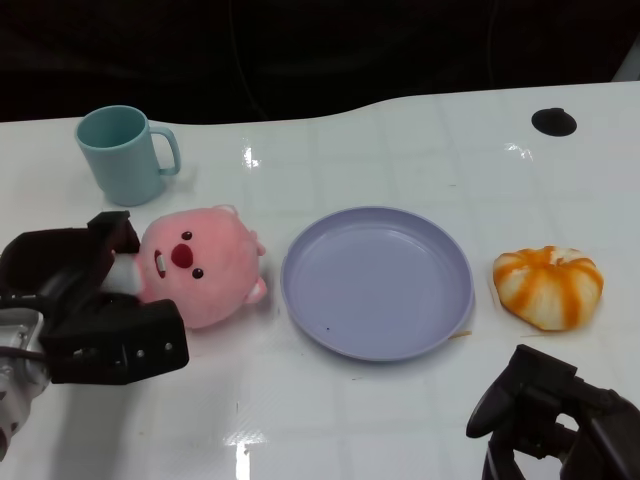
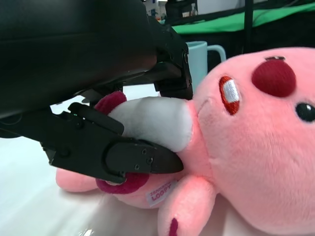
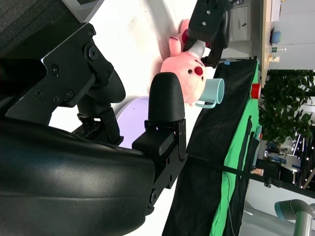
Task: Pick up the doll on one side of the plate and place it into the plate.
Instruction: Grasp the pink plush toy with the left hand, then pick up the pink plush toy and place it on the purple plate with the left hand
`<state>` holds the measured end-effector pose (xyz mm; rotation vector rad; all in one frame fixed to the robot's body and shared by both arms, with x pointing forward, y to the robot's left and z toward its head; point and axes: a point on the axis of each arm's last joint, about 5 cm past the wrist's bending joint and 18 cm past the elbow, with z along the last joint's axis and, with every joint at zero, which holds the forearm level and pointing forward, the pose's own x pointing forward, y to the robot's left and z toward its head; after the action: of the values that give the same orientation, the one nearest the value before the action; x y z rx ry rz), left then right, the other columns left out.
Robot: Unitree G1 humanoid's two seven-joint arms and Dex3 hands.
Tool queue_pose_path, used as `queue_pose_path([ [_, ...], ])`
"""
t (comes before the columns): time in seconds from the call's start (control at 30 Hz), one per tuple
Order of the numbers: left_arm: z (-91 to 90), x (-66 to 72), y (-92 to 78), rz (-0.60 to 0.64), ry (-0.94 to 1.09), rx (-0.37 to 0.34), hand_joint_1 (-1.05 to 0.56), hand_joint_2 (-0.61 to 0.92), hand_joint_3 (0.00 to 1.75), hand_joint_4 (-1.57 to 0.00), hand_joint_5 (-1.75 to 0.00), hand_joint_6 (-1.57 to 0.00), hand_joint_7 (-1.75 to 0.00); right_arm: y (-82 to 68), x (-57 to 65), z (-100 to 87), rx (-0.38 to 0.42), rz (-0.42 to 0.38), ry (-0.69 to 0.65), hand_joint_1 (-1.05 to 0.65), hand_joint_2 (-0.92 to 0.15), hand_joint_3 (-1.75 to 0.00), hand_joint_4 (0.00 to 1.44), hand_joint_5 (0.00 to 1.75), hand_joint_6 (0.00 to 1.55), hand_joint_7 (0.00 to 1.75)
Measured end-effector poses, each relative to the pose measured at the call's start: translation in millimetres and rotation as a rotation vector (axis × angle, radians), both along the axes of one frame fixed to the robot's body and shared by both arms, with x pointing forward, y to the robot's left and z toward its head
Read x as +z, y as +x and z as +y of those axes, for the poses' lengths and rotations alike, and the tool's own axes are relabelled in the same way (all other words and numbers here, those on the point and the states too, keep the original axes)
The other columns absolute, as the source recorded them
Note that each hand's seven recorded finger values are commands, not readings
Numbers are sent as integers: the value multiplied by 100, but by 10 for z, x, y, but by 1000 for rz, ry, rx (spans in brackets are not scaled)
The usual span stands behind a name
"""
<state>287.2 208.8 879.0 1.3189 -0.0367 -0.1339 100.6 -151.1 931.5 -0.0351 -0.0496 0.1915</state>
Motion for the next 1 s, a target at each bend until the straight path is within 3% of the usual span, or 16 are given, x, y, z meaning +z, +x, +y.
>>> queue_pose_path([
  [0.17,-19,63,-51,-44,-60,-16,-20,58,90,-90,-175,-69,-175,1,2,-4,1,0,0,8,-44,-137,72,175,59,155],
  [0.4,-4,251,-118,-124,-97,-7,-19,55,93,-91,-175,-68,-175,9,3,-5,5,-3,-2,9,-44,-138,73,175,59,155],
  [0.67,-66,433,-174,-162,-120,-36,-20,45,115,-91,-175,-72,-175,8,2,-3,4,4,-4,11,-44,-139,73,175,59,156],
  [1.0,-382,600,-95,-86,-205,-104,-21,51,99,-91,-175,-70,-175,19,7,13,7,4,-3,12,-44,-140,74,175,59,156],
])
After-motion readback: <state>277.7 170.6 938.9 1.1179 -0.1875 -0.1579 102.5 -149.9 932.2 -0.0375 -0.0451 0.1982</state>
